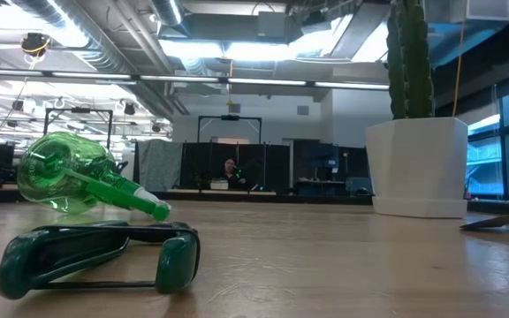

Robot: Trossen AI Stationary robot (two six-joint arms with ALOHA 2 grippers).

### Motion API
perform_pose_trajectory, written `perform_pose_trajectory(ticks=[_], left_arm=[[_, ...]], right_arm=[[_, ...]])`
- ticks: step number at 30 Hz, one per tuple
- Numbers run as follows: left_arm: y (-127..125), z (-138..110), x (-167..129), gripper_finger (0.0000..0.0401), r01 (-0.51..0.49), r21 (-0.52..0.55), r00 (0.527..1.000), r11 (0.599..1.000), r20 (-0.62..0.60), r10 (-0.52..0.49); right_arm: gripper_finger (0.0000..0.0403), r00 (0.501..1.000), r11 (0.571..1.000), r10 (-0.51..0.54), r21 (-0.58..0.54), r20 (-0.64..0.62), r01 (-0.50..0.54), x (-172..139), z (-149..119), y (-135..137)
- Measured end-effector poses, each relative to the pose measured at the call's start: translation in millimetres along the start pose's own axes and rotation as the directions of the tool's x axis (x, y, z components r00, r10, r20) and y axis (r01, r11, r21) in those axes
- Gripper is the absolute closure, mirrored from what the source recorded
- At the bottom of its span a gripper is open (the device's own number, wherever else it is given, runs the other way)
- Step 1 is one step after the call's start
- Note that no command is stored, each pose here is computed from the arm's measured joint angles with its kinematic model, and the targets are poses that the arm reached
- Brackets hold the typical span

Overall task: Pick & Place Garden tools in Gardening bag
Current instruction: Adjust the white bag

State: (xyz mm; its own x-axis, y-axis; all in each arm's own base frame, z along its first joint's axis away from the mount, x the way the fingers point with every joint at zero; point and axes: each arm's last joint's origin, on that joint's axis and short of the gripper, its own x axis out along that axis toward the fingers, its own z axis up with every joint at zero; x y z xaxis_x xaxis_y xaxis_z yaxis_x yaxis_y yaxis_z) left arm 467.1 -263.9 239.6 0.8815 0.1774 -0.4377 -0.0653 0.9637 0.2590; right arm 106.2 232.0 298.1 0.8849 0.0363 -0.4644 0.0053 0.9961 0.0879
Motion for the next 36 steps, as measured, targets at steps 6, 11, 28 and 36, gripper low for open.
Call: perform_pose_trajectory(ticks=[6, 11, 28, 36], left_arm=[[11, -25, -7, 0.0399, 0.098, -0.12, 0.978, 0.988, 0.194, -0.073], [35, -50, -10, 0.04, 0.17, -0.152, 0.945, 0.974, 0.305, -0.117], [149, -75, 36, 0.0398, 0.602, -0.075, 0.759, 0.795, 0.362, -0.541], [209, -81, 52, 0.0398, 0.643, -0.058, 0.72, 0.763, 0.385, -0.578]], right_arm=[[0.0402, 1.0, 1.0, 0.0, -0.013, 0.001, 0.0, 0, 0, 0], [0.0402, 1.0, 0.998, -0.012, -0.061, 0.0, 0.012, 3, 1, -1], [0.0402, 0.982, 0.97, -0.189, 0.157, -0.002, 0.187, 20, 7, -24], [0.0402, 0.952, 0.888, -0.263, 0.346, -0.158, 0.303, 16, -5, -40]])
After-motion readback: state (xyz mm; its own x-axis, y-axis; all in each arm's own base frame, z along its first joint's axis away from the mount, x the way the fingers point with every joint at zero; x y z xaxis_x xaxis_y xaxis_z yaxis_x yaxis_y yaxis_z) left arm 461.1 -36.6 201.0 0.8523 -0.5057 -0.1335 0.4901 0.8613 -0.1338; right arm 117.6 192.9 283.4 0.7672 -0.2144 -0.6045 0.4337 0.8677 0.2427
